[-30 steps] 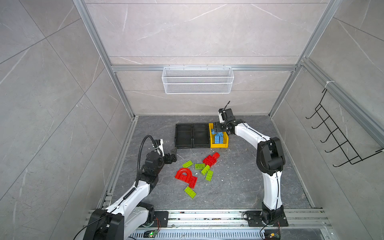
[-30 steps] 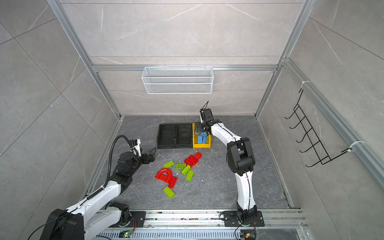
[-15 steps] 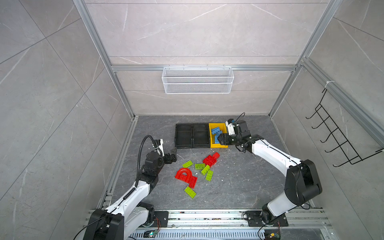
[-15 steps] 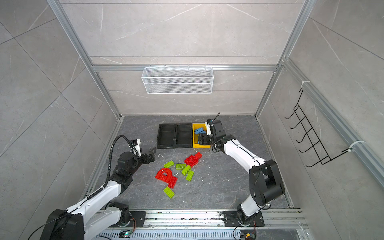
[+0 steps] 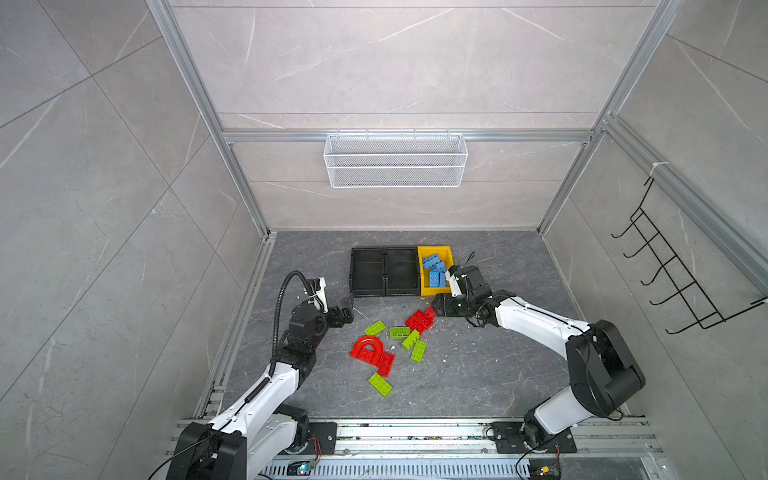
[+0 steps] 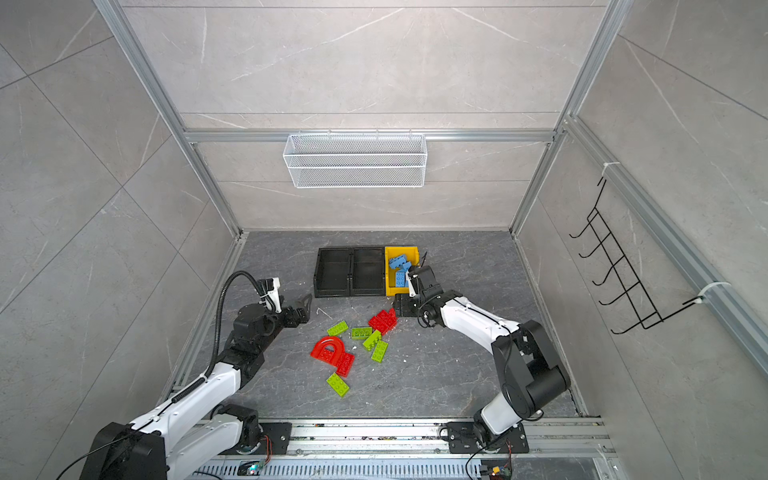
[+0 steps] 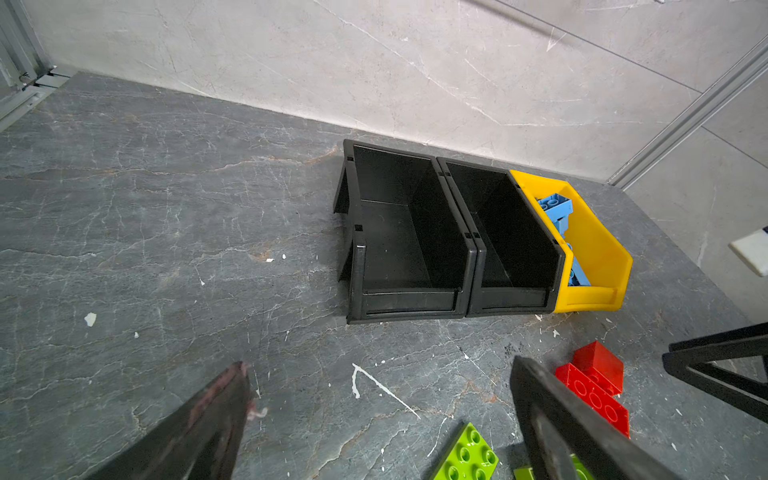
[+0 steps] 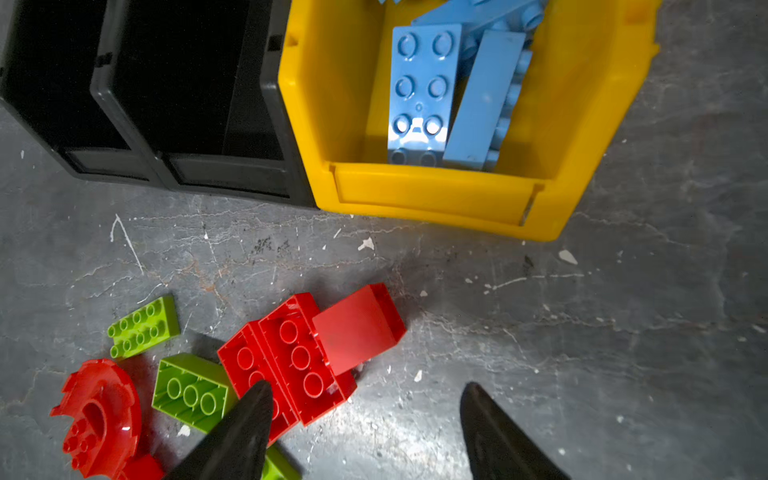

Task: Sort the legos into containers by color
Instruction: 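Move the right gripper down to the red bricks beside the yellow bin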

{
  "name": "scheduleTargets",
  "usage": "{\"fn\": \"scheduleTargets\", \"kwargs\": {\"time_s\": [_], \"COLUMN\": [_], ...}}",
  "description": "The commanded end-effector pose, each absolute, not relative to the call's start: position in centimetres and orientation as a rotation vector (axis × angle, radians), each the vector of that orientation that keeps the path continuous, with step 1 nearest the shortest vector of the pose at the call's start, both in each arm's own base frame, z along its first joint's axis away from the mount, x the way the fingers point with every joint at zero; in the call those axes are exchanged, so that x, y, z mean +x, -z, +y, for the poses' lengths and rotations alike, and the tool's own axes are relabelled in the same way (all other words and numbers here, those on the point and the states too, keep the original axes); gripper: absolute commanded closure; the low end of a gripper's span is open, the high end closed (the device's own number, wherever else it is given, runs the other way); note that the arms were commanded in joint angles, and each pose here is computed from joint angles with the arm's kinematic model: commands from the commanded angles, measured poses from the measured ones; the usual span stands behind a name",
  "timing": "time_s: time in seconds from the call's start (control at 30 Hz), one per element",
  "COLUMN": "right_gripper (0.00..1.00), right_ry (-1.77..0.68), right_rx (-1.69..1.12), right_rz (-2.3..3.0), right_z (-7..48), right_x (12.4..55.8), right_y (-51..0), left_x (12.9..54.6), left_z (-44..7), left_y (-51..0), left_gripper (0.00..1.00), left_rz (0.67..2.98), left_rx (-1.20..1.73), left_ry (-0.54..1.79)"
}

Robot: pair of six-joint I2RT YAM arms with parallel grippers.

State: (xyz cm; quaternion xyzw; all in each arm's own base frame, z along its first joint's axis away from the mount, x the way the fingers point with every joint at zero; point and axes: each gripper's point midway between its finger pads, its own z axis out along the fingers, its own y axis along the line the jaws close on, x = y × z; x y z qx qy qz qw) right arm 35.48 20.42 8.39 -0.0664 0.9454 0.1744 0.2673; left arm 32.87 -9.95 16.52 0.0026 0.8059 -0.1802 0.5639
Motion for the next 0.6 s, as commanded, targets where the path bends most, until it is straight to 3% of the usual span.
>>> {"fn": "scheduleTargets", "kwargs": {"time_s": [0.0,0.57], "right_gripper": [0.28,0.27], "right_ry": [-0.426,-0.302], "right_rx": [-0.258,-0.679], "right_rz": [2.547,2.600], "right_z": [21.0,22.8], "right_x": [36.4,37.2], "right_y": [-7.8,-5.9], "left_x": [33.1,33.5], "left_z": [-10.1,-10.1], "left_y": [-18.2,-17.5], "left_gripper": [0.00,0.00], "left_rz": [1.845,1.867], "left_rx": [0.021,0.017], "left_ry": [0.424,0.414]}}
